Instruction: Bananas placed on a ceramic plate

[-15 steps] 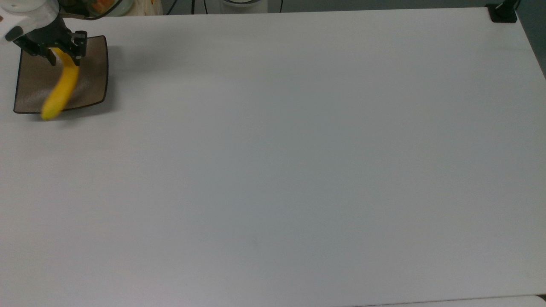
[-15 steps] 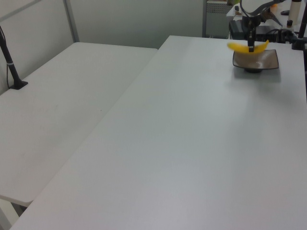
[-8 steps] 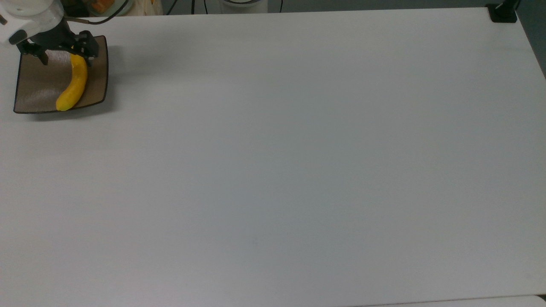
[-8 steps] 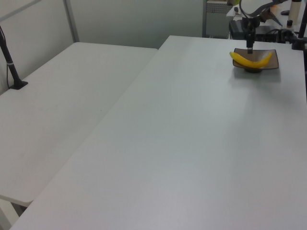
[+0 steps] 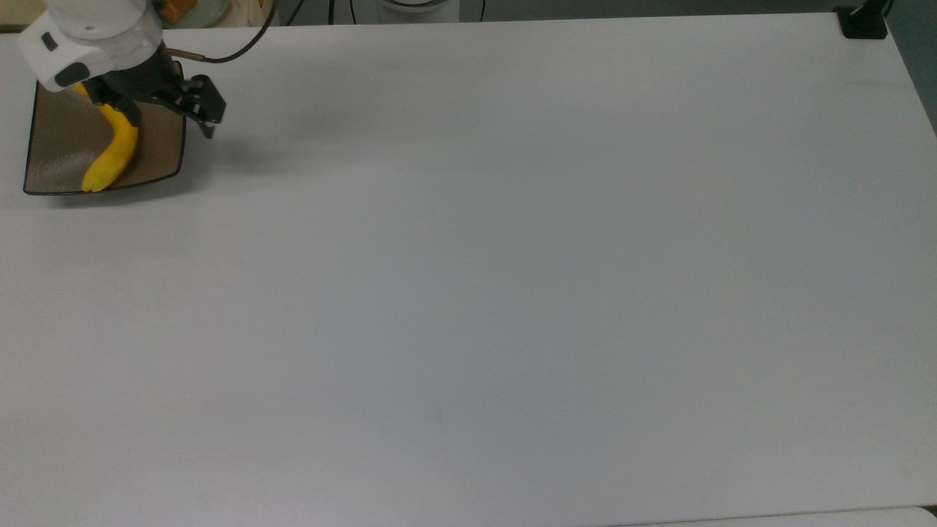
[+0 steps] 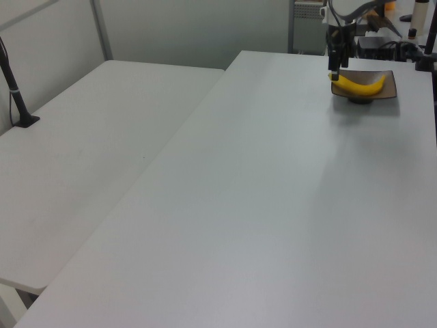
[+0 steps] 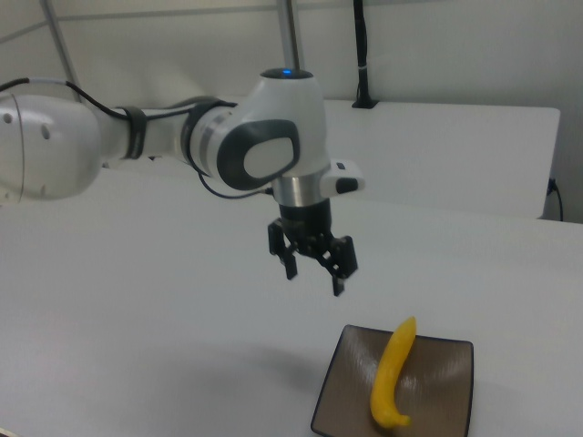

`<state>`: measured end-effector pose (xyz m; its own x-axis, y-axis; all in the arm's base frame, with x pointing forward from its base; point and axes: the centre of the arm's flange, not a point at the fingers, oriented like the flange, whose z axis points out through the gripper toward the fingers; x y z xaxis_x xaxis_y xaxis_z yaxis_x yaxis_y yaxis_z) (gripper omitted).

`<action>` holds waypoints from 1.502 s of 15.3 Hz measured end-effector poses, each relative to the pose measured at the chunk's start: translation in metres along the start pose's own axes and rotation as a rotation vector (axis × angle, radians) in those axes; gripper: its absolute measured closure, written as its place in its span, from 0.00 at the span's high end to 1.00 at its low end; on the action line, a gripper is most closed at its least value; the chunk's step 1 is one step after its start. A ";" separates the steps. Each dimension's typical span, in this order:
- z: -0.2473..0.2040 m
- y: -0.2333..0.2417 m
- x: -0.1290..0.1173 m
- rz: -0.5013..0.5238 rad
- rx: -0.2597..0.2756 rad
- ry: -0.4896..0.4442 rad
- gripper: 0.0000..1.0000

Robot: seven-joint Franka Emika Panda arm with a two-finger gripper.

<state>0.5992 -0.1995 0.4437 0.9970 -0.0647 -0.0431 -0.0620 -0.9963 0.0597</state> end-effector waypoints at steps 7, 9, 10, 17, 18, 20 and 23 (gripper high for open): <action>-0.079 -0.099 -0.018 -0.041 0.132 0.014 1.00; -0.106 -0.127 -0.028 -0.070 0.139 0.039 1.00; -0.122 -0.149 -0.036 -0.091 0.141 0.050 1.00; -0.142 -0.282 -0.060 -0.172 0.106 0.053 1.00; -0.140 -0.285 -0.061 -0.181 0.090 0.052 1.00; -0.137 -0.288 -0.061 -0.194 0.066 0.048 1.00; -0.131 -0.285 -0.059 -0.198 0.031 0.043 1.00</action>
<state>0.5643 0.0955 0.5596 0.9908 0.1349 -0.0086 0.1351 -0.9906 0.0234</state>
